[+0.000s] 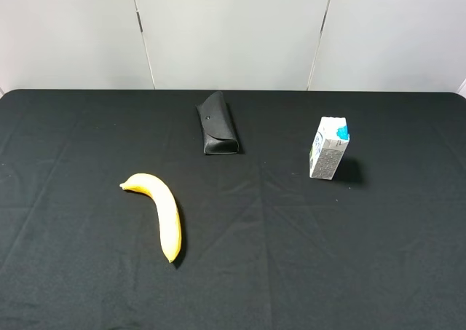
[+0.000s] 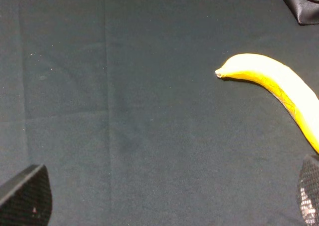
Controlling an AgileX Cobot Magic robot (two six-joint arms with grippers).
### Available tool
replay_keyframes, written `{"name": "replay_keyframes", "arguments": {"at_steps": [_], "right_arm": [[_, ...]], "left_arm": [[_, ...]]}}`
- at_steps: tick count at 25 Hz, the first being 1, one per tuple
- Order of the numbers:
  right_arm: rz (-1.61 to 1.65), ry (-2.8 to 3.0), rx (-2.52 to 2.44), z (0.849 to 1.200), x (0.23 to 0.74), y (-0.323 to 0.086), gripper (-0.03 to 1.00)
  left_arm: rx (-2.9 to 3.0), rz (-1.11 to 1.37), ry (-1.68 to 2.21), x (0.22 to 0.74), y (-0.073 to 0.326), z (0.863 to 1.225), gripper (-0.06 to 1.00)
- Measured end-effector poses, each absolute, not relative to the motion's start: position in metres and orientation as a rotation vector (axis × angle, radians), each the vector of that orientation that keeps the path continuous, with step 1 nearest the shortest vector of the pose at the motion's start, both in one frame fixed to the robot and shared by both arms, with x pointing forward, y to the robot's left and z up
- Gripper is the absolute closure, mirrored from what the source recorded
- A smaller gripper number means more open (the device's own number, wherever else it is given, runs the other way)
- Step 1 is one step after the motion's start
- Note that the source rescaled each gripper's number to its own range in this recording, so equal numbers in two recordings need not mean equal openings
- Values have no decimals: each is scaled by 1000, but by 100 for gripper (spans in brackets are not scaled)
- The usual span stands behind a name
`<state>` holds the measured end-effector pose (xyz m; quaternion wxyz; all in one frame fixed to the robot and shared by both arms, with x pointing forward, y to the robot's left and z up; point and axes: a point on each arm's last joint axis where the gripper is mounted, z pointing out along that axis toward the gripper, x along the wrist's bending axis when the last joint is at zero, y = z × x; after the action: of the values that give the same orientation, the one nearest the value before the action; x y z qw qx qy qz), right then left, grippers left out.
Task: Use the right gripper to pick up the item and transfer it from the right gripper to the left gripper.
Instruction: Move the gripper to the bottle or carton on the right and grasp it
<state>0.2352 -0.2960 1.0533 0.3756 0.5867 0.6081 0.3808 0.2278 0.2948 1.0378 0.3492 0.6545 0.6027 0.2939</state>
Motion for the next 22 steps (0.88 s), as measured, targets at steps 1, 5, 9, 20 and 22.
{"name": "replay_keyframes", "arguments": {"at_steps": [1, 5, 9, 20, 22], "right_arm": [[975, 1556, 1501, 1053, 235, -296, -3], [975, 1556, 1501, 1053, 235, -296, -3], [975, 1556, 1501, 1053, 235, -296, -3], [975, 1556, 1501, 1053, 235, -296, -3], [975, 1556, 1501, 1053, 235, -296, -3]], "left_arm": [[1696, 761, 1562, 228, 295, 1038, -3], [1696, 761, 1562, 228, 295, 1038, -3], [1696, 761, 1562, 228, 295, 1038, -3], [1696, 761, 1562, 228, 295, 1038, -3], [1696, 761, 1562, 228, 295, 1038, -3]]}}
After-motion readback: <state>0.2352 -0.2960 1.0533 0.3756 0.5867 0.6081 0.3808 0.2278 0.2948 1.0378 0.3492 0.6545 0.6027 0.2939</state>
